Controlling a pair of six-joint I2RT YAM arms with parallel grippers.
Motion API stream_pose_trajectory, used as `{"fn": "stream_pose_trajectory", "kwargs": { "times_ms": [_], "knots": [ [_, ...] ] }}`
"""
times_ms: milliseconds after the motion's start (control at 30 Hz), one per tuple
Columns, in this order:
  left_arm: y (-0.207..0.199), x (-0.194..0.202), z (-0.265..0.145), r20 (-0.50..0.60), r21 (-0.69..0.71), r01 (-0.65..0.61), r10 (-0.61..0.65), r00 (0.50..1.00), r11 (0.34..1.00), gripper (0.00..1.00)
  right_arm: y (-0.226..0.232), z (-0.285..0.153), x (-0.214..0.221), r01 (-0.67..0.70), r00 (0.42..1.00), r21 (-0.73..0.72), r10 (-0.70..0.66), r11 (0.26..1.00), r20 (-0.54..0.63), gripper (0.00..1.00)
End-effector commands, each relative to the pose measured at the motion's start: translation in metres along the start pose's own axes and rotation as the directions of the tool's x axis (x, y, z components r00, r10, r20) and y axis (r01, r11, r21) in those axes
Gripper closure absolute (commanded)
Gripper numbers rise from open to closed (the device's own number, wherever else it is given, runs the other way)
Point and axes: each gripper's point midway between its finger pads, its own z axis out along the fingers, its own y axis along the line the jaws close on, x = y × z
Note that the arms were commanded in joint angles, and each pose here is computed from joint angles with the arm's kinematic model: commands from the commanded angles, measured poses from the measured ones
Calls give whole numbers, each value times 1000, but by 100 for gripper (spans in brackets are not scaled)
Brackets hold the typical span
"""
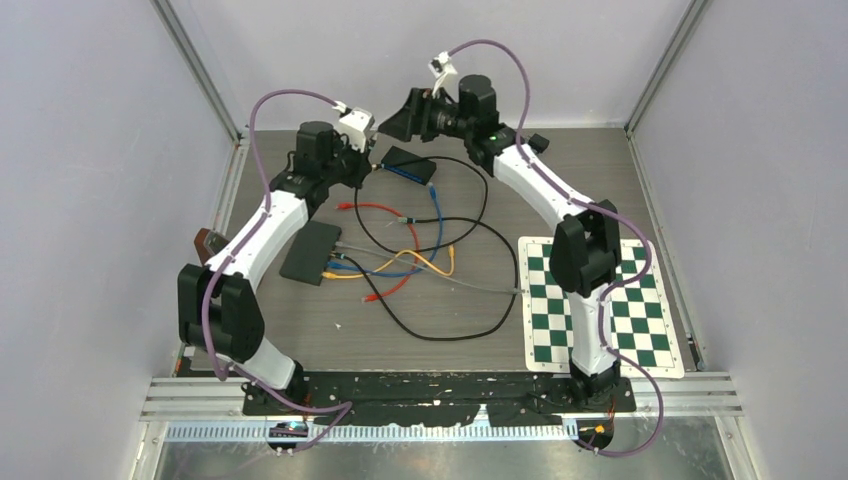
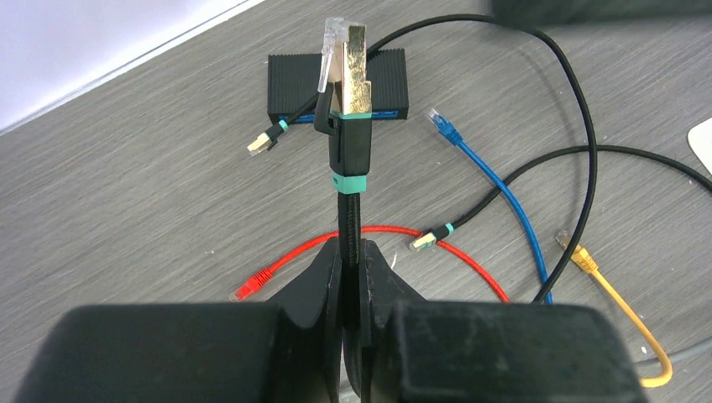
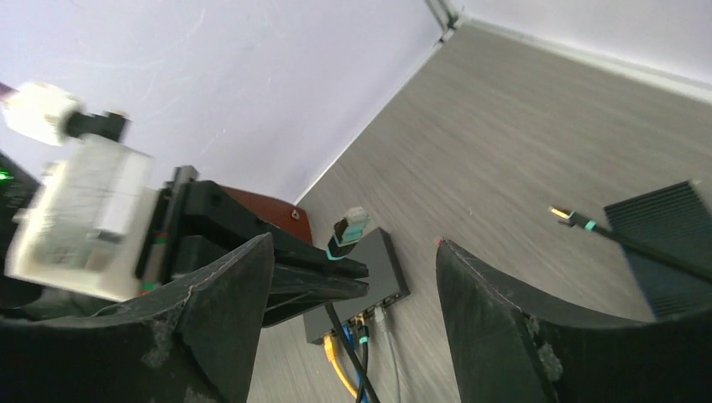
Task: Insert the plug into the switch port
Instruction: Pick up the connector from the center of the board.
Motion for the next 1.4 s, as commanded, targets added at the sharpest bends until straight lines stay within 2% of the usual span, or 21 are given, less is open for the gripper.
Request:
{"fn": "stream_pose_trajectory", "kwargs": {
  "times_ms": [0,133,267,333,433,500,600,633,667,700,833,933,1000,1100,1200,1367],
  "knots": [
    [-13,-10,-13,45,42,-22,20,999,999,100,18,11,3,-1,1000,-56,1,998,3,23],
    [-21,-8,-15,49,76,-18,14,999,997,100,12,20,14,-20,1000,-60,19,998,-19,30],
    [-28,-7,-14,52,109,6,-11,999,994,100,19,25,21,-35,999,-122,32,992,-25,47],
    [-31,-5,-12,48,122,19,-25,999,992,100,20,25,24,-25,1000,-136,23,990,-16,59],
    [-33,-2,-11,40,132,30,-36,999,991,100,19,23,32,-15,1000,-146,14,989,-10,85],
    [-33,-1,-12,37,130,32,-37,999,991,96,22,18,33,21,1000,-163,-22,986,-4,94],
    [-34,-1,-17,38,129,43,-48,998,991,87,24,6,36,123,992,-187,-120,975,23,95],
    [-36,-2,-19,43,139,44,-51,998,989,84,31,-1,25,169,985,-211,-159,963,65,95],
    [-39,-1,-21,44,150,46,-53,998,988,81,24,-4,34,161,987,-208,-152,965,58,95],
    [-40,-2,-23,48,157,48,-56,997,986,78,28,-11,24,182,982,-226,-165,957,95,95],
    [-50,-2,-32,53,223,61,-74,996,973,58,29,-29,19,207,975,-273,-176,939,134,95],
    [-58,-6,-38,47,326,119,-142,989,938,55,41,-41,32,247,969,-366,-219,897,116,95],
    [-72,-13,-45,35,451,159,-195,980,878,55,56,-51,39,276,961,-448,-257,850,104,95],
    [-84,-20,-52,21,541,172,-218,976,823,55,71,-65,39,338,941,-503,-304,796,152,95],
    [-92,-23,-58,35,584,163,-225,974,796,54,76,-72,37,345,939,-507,-288,790,189,95],
    [-93,-20,-58,32,585,173,-236,971,792,55,88,-78,33,361,932,-554,-273,750,237,95]
  ]
}}
